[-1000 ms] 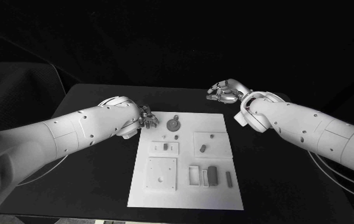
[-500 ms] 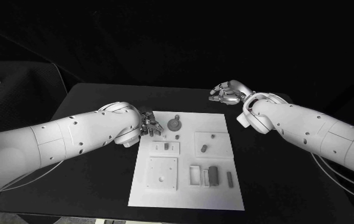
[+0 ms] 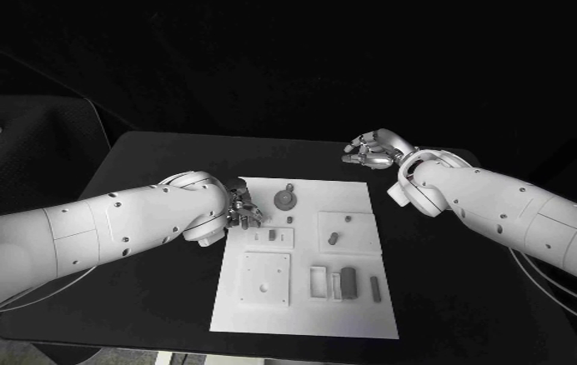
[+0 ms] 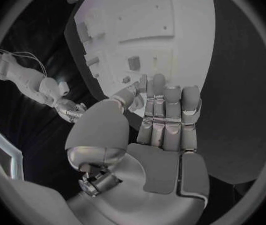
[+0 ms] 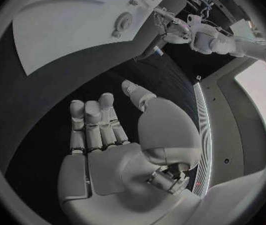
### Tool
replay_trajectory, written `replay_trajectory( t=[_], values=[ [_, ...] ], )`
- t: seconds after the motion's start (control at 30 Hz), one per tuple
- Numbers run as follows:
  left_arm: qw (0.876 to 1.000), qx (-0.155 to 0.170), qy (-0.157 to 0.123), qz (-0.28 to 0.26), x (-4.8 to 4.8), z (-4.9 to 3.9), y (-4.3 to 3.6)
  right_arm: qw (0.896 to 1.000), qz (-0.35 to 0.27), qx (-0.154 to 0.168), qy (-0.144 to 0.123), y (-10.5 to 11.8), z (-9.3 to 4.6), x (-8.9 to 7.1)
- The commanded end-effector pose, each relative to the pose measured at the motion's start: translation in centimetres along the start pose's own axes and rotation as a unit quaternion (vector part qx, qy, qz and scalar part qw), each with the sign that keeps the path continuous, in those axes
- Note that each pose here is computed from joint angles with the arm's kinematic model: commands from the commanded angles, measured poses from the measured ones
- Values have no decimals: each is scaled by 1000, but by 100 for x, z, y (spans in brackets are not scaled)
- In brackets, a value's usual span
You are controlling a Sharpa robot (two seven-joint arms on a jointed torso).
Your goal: Assemble the parts on the task board
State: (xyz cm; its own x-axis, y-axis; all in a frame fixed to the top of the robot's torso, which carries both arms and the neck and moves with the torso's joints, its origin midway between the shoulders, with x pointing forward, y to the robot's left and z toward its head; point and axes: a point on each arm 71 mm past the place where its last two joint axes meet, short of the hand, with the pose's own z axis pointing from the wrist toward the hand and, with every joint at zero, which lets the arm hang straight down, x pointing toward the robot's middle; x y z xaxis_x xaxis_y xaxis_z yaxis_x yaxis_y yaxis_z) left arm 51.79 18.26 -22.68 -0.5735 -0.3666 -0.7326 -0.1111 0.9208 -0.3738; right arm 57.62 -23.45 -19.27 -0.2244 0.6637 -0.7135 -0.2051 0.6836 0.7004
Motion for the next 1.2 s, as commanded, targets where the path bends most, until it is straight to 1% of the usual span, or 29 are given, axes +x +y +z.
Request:
replay_trajectory(
  t=[0.03, 0.47, 0.57, 0.63, 1.07, 1.2],
  values=[
    [1000, -6, 11, -15, 25, -4, 4, 1000, 0, -1, 7, 0, -2, 8],
    [1000, -6, 14, -9, 91, 14, -1, 1000, 1, -1, 7, -3, -4, 8],
    [1000, -5, 10, -2, 101, 21, 1, 1000, 1, -1, 7, 0, -3, 10],
    [1000, -3, 4, 7, 100, 25, -4, 1000, 1, -2, 7, 1, -3, 12],
    [999, 1, -3, 36, 104, 13, -16, 1000, 1, -1, 8, -6, -5, 9],
    [999, 0, 0, 43, 119, 2, -19, 1000, 1, -1, 8, -3, -5, 14]
  ],
)
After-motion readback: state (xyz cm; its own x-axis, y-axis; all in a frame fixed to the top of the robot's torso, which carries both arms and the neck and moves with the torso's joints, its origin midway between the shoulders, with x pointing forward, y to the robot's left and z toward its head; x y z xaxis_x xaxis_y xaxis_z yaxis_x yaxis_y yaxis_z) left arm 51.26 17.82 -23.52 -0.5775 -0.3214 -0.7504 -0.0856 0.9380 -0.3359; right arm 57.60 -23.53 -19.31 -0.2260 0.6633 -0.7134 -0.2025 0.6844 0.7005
